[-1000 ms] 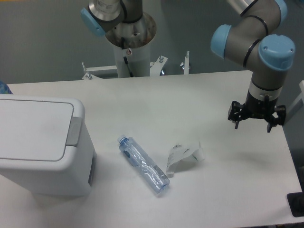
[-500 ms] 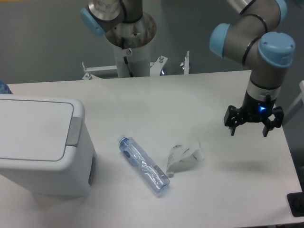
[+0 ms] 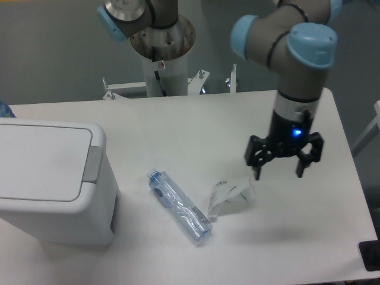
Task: Open the trash can
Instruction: 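Move the gripper across the table toward the trash can lid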
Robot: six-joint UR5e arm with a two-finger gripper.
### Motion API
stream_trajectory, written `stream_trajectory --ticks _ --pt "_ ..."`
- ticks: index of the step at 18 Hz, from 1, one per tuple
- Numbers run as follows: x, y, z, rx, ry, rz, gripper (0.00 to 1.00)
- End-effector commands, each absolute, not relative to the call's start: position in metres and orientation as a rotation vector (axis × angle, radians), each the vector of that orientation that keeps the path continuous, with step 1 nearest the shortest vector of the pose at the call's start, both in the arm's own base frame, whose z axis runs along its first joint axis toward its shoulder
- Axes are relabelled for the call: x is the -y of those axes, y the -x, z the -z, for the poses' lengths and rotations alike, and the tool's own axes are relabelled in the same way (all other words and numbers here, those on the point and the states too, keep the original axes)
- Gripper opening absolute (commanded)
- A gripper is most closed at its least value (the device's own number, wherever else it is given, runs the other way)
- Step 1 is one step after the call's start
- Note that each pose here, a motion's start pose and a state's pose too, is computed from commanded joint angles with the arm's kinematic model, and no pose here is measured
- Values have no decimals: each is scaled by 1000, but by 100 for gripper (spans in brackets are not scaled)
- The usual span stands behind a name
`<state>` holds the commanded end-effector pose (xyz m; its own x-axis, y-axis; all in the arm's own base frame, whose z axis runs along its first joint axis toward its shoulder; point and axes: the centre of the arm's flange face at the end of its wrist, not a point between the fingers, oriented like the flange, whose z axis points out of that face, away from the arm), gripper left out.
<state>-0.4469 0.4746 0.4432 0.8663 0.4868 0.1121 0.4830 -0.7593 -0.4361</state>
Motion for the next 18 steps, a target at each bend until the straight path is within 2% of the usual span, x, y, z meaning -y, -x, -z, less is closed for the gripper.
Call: stream_trajectory --ticks 9,15,18 --pt "-504 364 -508 730 2427 138 100" --pt "-550 286 -507 678 2457 229 100" --pt "-561 269 -494 666 2484 259 100"
